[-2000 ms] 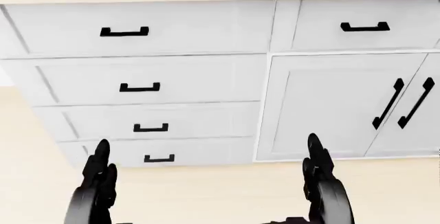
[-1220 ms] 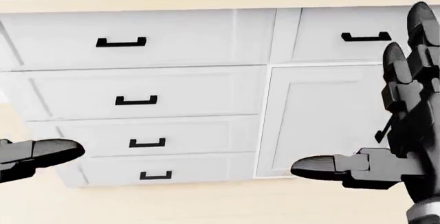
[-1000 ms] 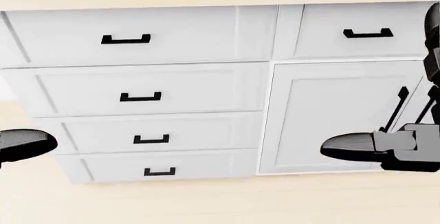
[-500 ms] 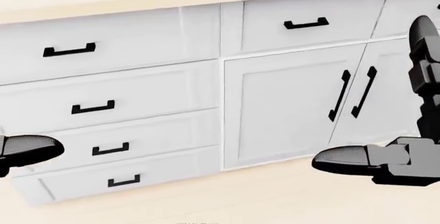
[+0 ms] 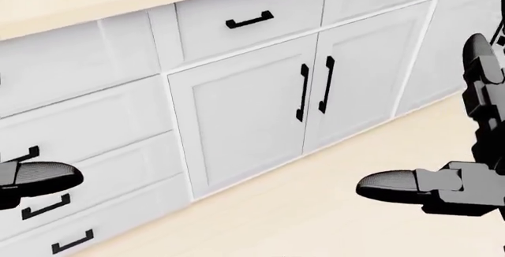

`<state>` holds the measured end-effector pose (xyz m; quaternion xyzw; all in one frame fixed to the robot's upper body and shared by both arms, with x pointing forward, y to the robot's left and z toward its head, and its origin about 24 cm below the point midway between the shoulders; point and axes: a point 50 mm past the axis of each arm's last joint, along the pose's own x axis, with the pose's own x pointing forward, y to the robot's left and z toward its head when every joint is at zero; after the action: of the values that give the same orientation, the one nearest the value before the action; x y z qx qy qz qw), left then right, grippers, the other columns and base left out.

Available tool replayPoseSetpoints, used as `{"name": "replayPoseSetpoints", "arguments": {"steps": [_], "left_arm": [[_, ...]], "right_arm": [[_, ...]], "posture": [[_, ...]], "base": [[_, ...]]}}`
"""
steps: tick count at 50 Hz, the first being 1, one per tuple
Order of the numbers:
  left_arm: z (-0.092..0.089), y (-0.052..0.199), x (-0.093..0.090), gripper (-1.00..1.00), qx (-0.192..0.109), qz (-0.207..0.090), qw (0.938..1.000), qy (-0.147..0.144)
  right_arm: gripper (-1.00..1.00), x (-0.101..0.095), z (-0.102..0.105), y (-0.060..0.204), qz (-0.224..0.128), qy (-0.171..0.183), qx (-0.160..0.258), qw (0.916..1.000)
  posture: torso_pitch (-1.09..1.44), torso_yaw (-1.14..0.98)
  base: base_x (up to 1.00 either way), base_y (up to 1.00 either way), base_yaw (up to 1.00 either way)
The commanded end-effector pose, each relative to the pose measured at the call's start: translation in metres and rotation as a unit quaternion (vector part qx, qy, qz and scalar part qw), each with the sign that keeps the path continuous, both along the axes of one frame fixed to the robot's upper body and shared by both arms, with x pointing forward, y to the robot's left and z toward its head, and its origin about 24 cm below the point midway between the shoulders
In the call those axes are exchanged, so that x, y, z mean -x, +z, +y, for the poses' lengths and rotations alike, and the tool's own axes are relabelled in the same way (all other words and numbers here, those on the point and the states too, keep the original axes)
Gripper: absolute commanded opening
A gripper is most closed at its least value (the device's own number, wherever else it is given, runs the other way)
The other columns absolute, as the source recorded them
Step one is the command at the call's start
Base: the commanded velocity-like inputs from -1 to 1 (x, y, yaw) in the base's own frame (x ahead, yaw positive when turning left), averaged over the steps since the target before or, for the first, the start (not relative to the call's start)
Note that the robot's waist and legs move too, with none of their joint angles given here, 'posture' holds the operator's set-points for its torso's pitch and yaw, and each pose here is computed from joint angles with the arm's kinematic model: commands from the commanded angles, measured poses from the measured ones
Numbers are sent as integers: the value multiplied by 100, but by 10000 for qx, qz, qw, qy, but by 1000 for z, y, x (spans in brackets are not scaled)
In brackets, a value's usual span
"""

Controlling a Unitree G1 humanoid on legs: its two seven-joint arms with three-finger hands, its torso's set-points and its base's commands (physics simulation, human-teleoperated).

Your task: Navigate to the stove.

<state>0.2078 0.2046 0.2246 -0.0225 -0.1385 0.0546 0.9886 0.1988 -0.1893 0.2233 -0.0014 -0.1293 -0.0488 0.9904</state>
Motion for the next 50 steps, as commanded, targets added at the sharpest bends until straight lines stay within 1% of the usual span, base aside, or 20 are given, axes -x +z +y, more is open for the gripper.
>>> {"name": "replayPoseSetpoints", "arguments": {"steps": [1, 4, 20, 50], "left_arm": [[4, 11, 4, 100, -90, -403, 9990, 172], [4, 11, 4, 100, -98, -406, 9990, 173], [3, 9, 3, 100, -89, -371, 9991, 173], [4, 4, 2, 100, -156, -345, 9990, 217]], "right_arm": [[100, 5, 4, 11, -424, 113, 66, 9990], [100, 5, 5, 11, -424, 163, 38, 9990], [100, 6, 2, 12, -435, 95, 37, 9990], [100, 5, 2, 8, -400, 95, 15, 9992]], "posture": [[0, 0], [0, 0], [0, 0], [0, 0]], "base": [[0, 0, -42], [0, 0, -41], [0, 0, -41], [0, 0, -41]]}}
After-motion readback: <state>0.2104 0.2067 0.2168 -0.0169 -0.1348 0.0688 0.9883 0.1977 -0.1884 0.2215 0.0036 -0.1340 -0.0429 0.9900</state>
